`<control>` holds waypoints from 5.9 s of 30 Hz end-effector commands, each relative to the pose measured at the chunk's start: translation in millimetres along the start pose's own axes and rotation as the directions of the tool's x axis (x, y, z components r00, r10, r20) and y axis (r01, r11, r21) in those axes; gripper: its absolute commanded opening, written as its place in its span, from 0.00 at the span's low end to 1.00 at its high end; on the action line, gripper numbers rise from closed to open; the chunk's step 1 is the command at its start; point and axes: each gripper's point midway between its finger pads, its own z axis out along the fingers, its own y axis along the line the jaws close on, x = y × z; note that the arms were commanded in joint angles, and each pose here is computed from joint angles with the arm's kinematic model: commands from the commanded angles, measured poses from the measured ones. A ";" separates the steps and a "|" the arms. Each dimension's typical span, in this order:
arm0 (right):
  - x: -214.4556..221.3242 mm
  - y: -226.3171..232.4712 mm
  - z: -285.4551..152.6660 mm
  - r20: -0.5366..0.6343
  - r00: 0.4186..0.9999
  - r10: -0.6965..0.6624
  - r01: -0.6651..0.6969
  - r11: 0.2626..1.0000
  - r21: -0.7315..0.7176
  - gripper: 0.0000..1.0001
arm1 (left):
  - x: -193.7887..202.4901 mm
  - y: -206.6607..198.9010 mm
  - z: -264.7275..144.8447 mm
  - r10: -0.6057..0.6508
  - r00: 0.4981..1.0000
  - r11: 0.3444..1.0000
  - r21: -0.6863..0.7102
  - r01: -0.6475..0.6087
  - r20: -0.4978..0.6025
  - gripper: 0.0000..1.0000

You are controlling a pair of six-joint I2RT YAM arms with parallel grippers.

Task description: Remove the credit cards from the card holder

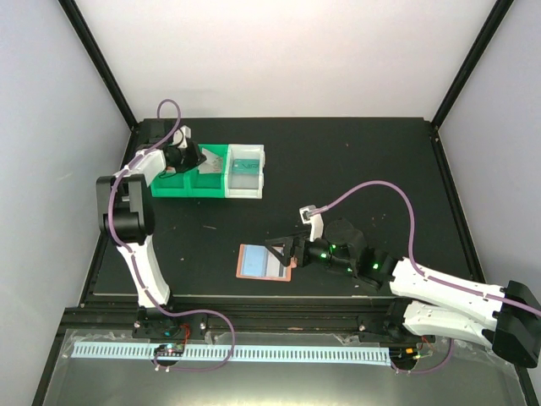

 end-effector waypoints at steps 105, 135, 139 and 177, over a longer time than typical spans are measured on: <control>52.1 -61.9 -2.0 -0.161 0.980 0.120 -0.078 0.966 0.246 0.37 | 130.2 -81.1 -128.9 0.161 0.984 0.980 0.129 -0.151 -0.071 0.99; 102.8 -145.4 48.2 -0.226 0.949 0.220 -0.080 0.861 0.503 0.30 | 319.7 -83.7 -117.4 0.168 0.944 0.944 0.323 -0.071 -0.283 0.99; 103.3 -147.3 49.5 -0.215 0.951 0.221 -0.086 0.860 0.502 0.30 | 322.1 -77.6 -113.4 0.164 0.947 0.951 0.300 -0.077 -0.277 0.99; 84.4 -143.4 65.0 -0.180 0.970 0.162 -0.052 0.867 0.496 0.27 | 347.4 -92.7 -94.5 0.141 0.945 0.931 0.363 -0.026 -0.294 0.99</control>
